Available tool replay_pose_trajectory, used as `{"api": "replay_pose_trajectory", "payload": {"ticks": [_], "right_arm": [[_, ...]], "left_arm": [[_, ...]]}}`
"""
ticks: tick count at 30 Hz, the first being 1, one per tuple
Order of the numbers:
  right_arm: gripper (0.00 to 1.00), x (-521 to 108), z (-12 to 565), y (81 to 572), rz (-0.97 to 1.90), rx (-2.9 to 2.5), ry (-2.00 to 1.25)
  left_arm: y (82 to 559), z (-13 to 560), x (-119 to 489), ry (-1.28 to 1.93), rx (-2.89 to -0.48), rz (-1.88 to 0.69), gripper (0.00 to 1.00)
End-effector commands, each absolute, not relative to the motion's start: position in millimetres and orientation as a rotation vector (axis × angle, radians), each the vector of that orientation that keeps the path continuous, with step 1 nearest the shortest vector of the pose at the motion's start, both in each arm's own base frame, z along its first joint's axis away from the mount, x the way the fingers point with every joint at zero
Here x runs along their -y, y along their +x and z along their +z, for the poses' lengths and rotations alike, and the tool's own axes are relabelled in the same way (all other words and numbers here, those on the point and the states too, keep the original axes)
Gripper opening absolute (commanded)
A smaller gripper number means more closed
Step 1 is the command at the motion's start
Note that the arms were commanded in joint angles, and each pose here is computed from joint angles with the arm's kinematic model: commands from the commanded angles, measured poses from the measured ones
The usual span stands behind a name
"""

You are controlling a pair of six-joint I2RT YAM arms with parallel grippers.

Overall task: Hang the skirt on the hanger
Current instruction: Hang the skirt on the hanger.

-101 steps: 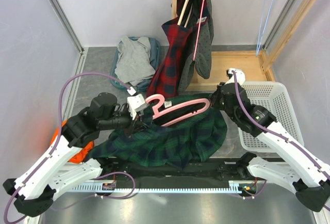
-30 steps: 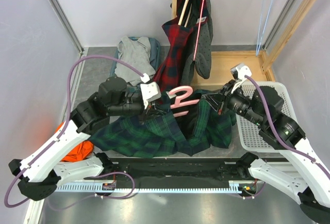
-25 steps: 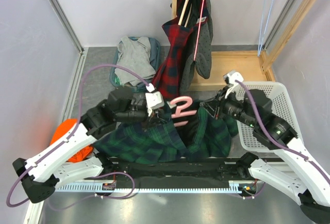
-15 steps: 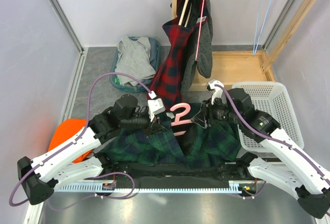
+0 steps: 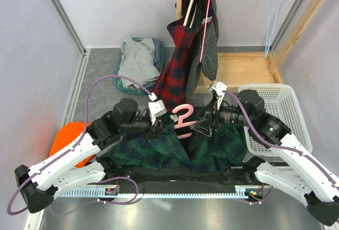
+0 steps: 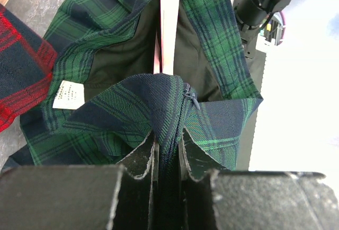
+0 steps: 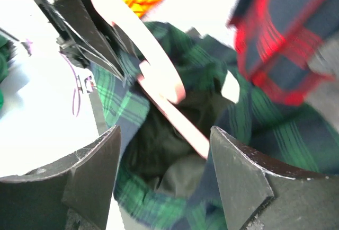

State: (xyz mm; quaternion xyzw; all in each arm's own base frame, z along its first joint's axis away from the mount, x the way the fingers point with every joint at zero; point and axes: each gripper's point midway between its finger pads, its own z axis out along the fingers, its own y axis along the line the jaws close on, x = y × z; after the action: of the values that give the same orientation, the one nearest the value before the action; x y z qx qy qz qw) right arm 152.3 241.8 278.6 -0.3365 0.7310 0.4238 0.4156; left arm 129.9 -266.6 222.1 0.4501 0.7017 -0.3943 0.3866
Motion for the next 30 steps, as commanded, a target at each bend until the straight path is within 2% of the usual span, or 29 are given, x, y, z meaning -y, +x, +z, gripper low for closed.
{"api": "replay_pose_trajectory", "payload": {"ticks": [1,6,9,10,12,13,14,20,21,22,25,30], "right_arm": [[0.75,-269.9,287.9,151.5,1.162,-1.65,-0.989],[0.71,-292.7,273.3,153.0,1.214,-1.627,-1.069],[0.62,-303.0,264.2,155.9,1.221,-1.642,-1.088],[0.49,-304.8,262.5,156.9,1.222,-1.647,-1.087],[0.31,-309.7,263.2,158.1,1.242,-1.64,-1.069],[0.07,-310.0,263.9,162.2,1.23,-1.639,-1.042],[0.0,-310.0,265.8,163.6,1.23,-1.63,-1.022],[0.0,-300.4,274.9,165.5,1.178,-1.553,-0.967],[0.0,-298.5,278.5,163.8,1.174,-1.536,-0.969],[0.0,-297.5,280.5,163.2,1.17,-1.528,-0.97],[0.0,-293.3,290.3,161.4,1.151,-1.5,-0.976],[0.0,-283.0,307.3,158.2,1.096,-1.474,-0.983]], "left_arm": [[119.5,266.8,273.9,1.133,-1.662,-1.101,0.02],[117.5,263.0,272.4,1.14,-1.684,-1.103,0.02],[117.6,264.4,272.1,1.139,-1.678,-1.101,0.02],[117.4,264.4,272.1,1.141,-1.676,-1.102,0.02],[118.5,264.9,271.9,1.137,-1.677,-1.096,0.02],[118.7,261.6,270.8,1.136,-1.692,-1.09,0.02],[119.5,260.5,269.8,1.129,-1.702,-1.082,0.02],[130.0,249.8,259.9,1.051,-1.793,-1.0,0.04],[132.7,249.5,257.7,1.035,-1.806,-0.979,0.09],[139.9,247.7,254.1,1.002,-1.828,-0.932,0.22],[149.6,242.4,241.5,0.946,-1.896,-0.833,0.39],[155.7,219.5,217.4,0.873,-2.027,-0.69,0.4]]}}
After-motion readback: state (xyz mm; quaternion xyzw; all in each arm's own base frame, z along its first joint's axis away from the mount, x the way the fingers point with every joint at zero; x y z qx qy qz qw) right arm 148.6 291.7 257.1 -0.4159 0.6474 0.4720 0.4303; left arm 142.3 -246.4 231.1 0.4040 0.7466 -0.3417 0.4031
